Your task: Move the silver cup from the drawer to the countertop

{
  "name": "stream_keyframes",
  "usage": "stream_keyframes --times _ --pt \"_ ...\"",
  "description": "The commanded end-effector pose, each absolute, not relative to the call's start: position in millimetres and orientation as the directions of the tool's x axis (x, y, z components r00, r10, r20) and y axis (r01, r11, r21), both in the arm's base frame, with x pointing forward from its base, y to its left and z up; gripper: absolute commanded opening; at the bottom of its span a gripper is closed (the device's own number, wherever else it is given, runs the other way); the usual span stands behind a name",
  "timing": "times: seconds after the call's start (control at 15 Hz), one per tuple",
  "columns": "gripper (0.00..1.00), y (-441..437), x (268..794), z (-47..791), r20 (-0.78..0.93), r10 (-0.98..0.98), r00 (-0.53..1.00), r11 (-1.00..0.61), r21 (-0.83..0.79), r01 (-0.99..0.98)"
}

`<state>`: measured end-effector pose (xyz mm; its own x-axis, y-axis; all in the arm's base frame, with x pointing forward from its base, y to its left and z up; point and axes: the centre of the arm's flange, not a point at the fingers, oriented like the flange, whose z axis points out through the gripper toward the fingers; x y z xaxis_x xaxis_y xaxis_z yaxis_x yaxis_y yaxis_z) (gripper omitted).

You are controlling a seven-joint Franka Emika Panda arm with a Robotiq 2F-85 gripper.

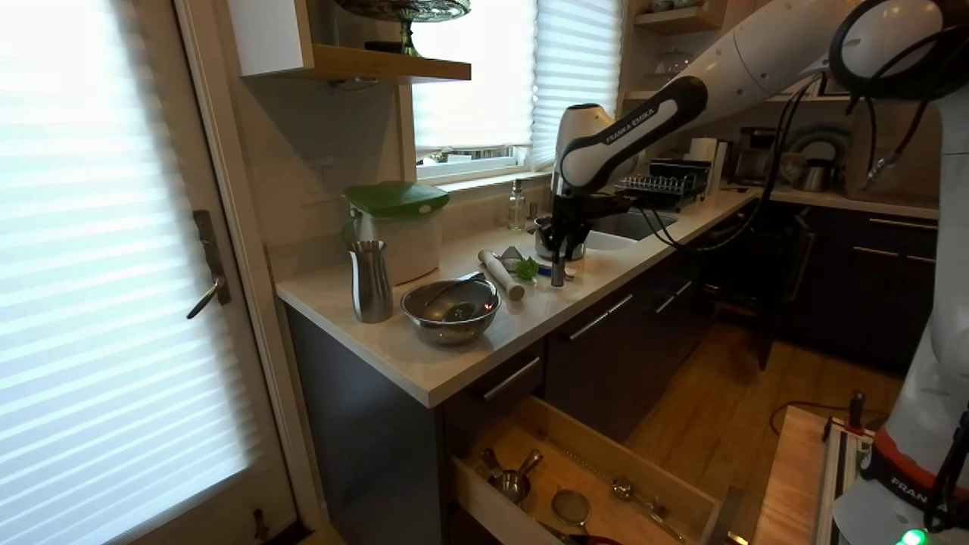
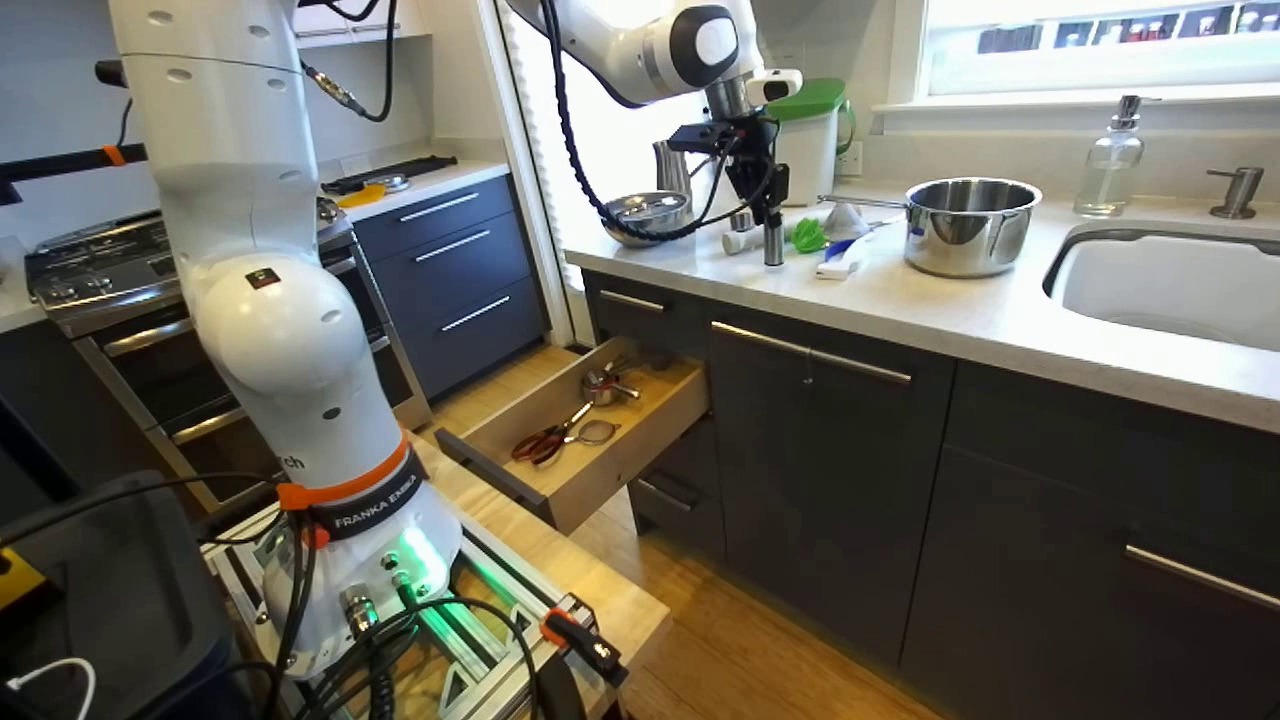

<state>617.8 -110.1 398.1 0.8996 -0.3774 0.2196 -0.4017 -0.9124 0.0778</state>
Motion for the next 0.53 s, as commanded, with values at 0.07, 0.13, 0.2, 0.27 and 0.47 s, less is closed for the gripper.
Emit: stream_keyframes --times 0.07,0.13,0.2,0.27,0.47 --pt "0.76 -107.8 626.2 393.7 0.232 -0.395 0.889 -0.901 0.088 -0.424" --pt "0.84 -107.5 626.5 396.1 0.235 -0.395 0.888 -0.901 0.087 -0.424" --pt "0.91 -107.2 626.1 400.2 0.243 -0.398 0.885 -0.900 0.085 -0.428" --pt "1.00 -105.6 625.3 408.3 0.258 -0.397 0.881 -0.901 0.073 -0.428" --pt "1.00 -86.0 612.3 437.9 0.299 -0.370 0.880 -0.920 0.017 -0.393"
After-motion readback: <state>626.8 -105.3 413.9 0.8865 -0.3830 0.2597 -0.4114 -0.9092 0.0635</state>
